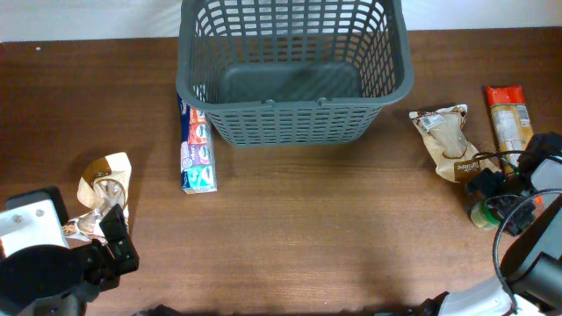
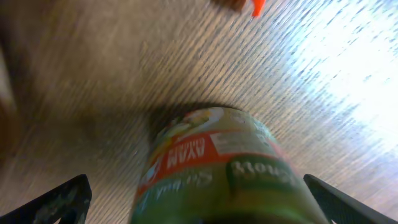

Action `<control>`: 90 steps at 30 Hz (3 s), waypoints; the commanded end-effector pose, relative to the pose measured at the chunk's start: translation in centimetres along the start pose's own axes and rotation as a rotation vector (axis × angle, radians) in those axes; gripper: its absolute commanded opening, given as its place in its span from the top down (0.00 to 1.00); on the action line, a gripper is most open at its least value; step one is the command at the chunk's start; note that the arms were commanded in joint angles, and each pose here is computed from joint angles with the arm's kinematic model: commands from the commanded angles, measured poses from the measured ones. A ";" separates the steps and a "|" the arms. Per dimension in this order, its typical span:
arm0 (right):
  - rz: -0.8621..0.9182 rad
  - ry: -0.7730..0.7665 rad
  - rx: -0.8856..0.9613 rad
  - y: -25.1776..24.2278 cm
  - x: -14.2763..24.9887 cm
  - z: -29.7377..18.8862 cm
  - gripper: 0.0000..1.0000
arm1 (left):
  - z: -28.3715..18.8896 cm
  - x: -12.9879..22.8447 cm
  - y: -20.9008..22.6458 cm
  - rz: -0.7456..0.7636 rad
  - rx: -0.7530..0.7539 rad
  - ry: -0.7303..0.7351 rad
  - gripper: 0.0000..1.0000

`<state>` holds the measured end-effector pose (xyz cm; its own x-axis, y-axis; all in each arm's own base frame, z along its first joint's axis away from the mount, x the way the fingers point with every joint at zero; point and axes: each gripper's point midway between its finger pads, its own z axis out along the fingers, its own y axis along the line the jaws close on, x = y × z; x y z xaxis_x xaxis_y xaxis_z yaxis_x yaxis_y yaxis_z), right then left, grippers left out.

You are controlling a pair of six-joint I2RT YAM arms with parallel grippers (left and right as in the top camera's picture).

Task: Pack container
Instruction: 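Grasp the green-lidded jar with the right gripper and lift it, then carry the jar with the right gripper over the basket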

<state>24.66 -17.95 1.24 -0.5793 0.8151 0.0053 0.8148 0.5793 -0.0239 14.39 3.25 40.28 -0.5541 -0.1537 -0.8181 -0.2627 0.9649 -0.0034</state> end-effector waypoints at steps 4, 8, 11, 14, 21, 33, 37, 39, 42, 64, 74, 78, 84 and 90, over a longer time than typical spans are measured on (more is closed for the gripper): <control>-0.013 0.044 0.005 0.1 0.5 1.5 0.01 | 0.2 0.1 -0.1 0.014 -0.005 0.008 0.01; -0.017 0.041 0.003 0.1 0.4 1.5 0.01 | 0.2 0.1 -0.1 0.014 -0.006 0.009 0.00; -0.018 0.041 0.003 0.2 0.4 1.5 0.01 | 0.2 0.1 -0.1 0.014 -0.006 0.009 0.00; -0.017 0.041 0.000 0.2 0.4 1.5 0.01 | 0.2 0.1 -0.1 0.014 -0.006 0.008 0.00; -0.016 0.042 0.001 0.2 0.4 1.5 0.19 | 0.2 0.1 -0.1 0.014 -0.006 0.008 0.00; -0.017 0.054 0.005 0.1 0.6 1.3 0.76 | 0.2 0.1 -0.1 0.014 -0.006 0.009 0.00; -0.016 0.051 0.004 0.3 0.1 0.4 0.97 | 0.2 0.1 -0.1 0.014 -0.006 0.009 0.00; -0.016 0.050 0.003 0.4 -0.2 -0.3 0.96 | 0.2 0.1 -0.1 0.014 -0.006 0.008 0.01; -0.016 0.046 -0.008 0.8 -0.9 -1.8 0.96 | 0.2 0.1 -0.1 0.014 -0.006 0.008 0.00; -0.305 -0.543 -0.634 12.4 -0.6 -39.7 0.96 | 0.2 0.1 -0.1 0.014 -0.006 0.009 0.00; -0.793 -0.851 -0.959 21.0 12.6 -52.1 0.96 | 0.2 0.1 -0.1 0.014 -0.005 0.009 0.00; -0.874 -0.826 -0.955 24.1 15.0 -51.2 0.96 | 0.2 0.2 -0.3 0.014 0.008 0.016 0.00; -0.955 -0.737 -0.858 30.6 16.7 -46.2 0.96 | 0.2 0.2 -0.4 0.014 0.011 0.017 0.01; -0.995 -0.619 -0.676 34.6 16.8 -38.9 0.96 | 0.2 0.5 -0.8 0.014 0.035 0.030 0.01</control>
<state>42.30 15.94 42.52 -0.6600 0.0564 -0.7491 -0.2572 0.9200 0.2958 14.37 2.90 40.14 -0.5626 -0.1557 -0.8120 -0.2472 0.9689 -0.0145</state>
